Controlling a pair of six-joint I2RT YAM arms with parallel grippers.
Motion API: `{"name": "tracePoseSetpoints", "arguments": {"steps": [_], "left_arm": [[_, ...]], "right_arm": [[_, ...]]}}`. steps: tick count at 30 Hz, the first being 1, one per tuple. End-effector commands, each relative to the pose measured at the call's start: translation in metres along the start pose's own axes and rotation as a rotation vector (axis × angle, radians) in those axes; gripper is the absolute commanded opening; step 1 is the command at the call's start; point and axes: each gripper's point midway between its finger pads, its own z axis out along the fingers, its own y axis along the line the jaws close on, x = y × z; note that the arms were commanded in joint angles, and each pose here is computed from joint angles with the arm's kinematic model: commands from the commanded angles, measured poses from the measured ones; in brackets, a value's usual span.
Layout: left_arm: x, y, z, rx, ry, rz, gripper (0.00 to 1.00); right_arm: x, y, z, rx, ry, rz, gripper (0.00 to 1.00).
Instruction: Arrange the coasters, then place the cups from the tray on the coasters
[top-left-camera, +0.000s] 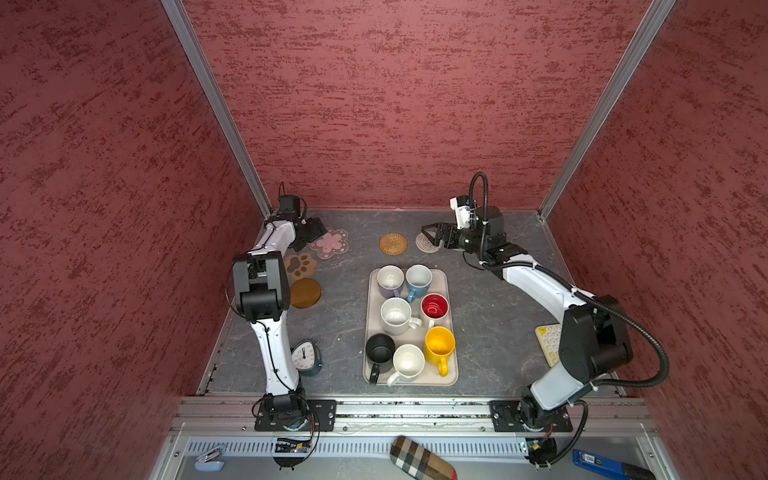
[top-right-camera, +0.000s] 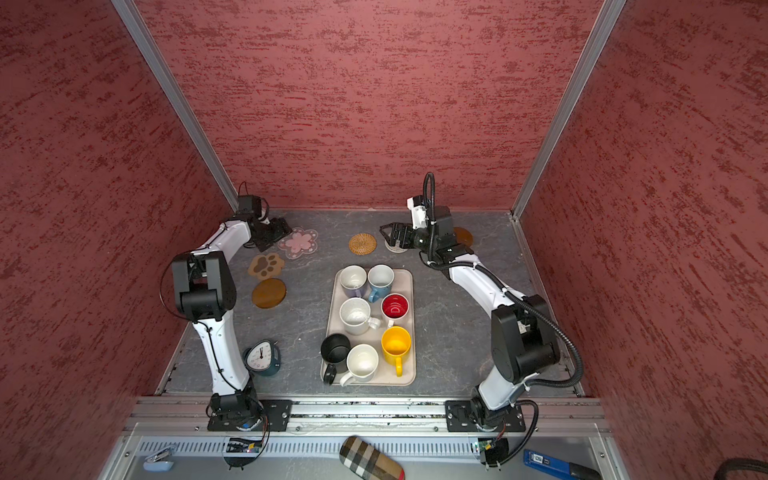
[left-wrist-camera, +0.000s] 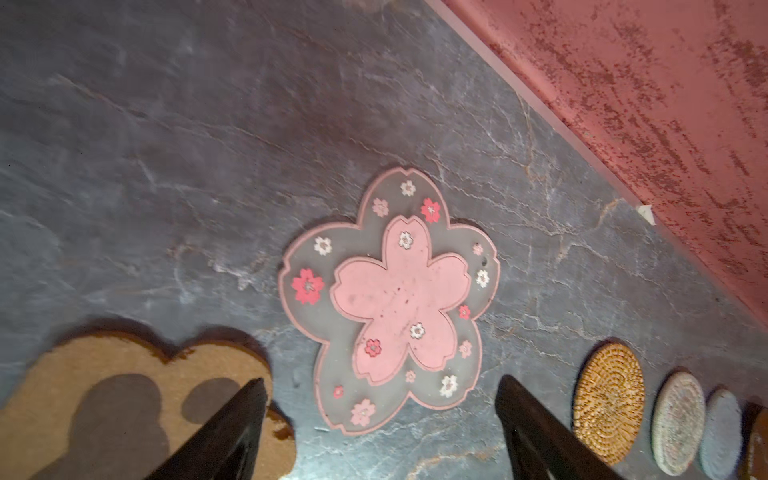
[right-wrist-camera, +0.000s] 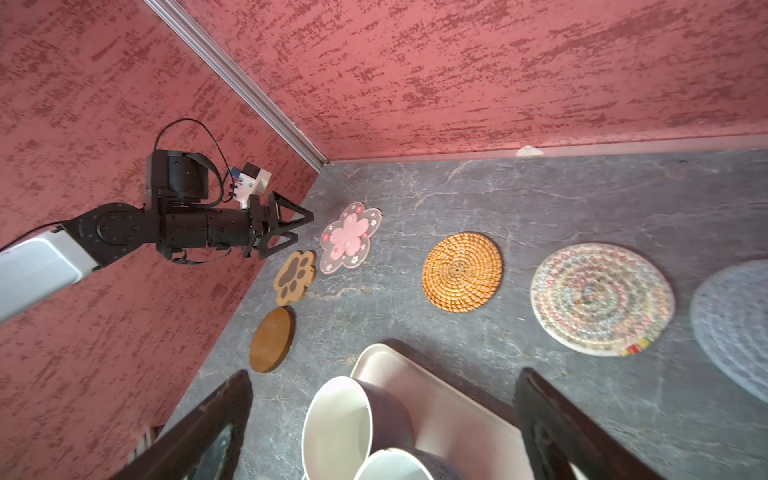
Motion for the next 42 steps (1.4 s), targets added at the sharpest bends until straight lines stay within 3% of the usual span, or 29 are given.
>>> {"name": "tracePoseSetpoints", "arguments": {"steps": [1, 21, 42], "left_arm": [[-0.007, 0.006, 0.002, -0.062, -0.009, 0.126, 0.85], [-0.003, 0.009, 0.051, -0.002, 0.052, 0.109, 0.80], [0.012, 0.014, 0.069, -0.028, 0.100, 0.137, 0.79]], "right_arm": [[0.002, 0.008, 0.004, -0.053, -0.006, 0.004, 0.99], [0.011, 0.017, 0.000, -0.058, 0.028, 0.016, 0.99], [0.014, 0.020, -0.009, -0.036, 0.030, 0.000, 0.99]]}}
